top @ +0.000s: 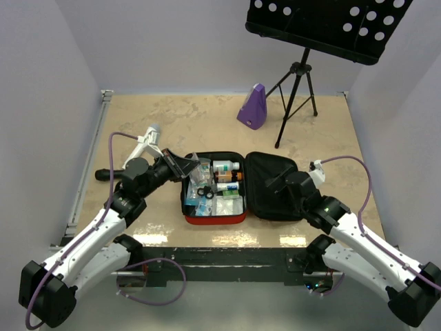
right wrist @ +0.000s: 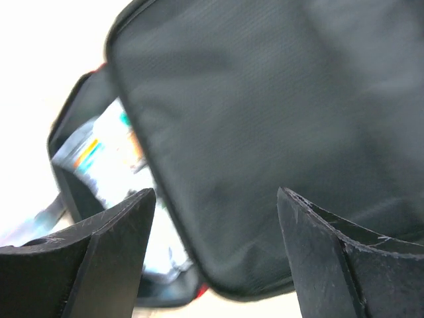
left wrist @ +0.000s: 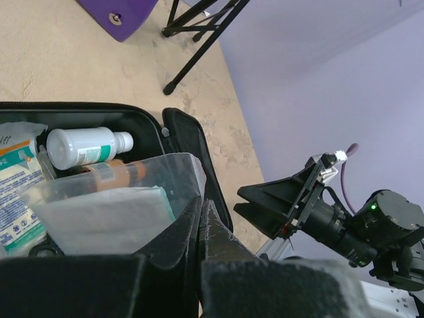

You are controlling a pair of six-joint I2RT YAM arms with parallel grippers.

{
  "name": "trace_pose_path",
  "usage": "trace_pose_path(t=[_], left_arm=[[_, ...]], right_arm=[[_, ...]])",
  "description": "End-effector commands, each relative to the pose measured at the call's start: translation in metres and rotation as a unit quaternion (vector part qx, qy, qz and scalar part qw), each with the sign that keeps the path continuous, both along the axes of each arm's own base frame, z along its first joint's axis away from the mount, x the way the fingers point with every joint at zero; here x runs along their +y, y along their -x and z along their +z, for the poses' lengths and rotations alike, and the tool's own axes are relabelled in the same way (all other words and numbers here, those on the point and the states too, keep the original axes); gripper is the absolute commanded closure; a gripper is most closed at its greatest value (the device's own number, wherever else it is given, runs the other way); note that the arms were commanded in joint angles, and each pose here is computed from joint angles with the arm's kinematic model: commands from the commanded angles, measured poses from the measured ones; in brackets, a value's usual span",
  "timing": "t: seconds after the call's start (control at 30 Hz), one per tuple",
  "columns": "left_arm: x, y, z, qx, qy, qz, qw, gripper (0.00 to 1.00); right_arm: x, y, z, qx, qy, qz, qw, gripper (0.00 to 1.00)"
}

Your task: Organize the medicine kit

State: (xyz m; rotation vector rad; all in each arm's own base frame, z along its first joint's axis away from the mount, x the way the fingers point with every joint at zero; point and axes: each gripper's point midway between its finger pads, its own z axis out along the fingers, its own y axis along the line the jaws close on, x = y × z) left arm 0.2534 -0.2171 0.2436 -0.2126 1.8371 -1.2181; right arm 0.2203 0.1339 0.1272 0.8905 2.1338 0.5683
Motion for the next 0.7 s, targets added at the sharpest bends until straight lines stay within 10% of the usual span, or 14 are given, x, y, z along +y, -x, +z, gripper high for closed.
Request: trace_pose_path(t=[0.0, 0.67], left_arm=[[0.0, 0.004, 0.002, -0.02, 0.008, -0.004, 1.0, 1.0], [0.038, 0.023, 0.015, -0.03, -0.054, 0.051, 0.997, 1.0]], right_arm=[[0.037, 0.002, 0.031, -0.044, -0.081, 0.082, 0.992, 0.21], [0.12, -0.091, -0.017, -0.086, 0.116, 0.291, 0.946, 0.27]])
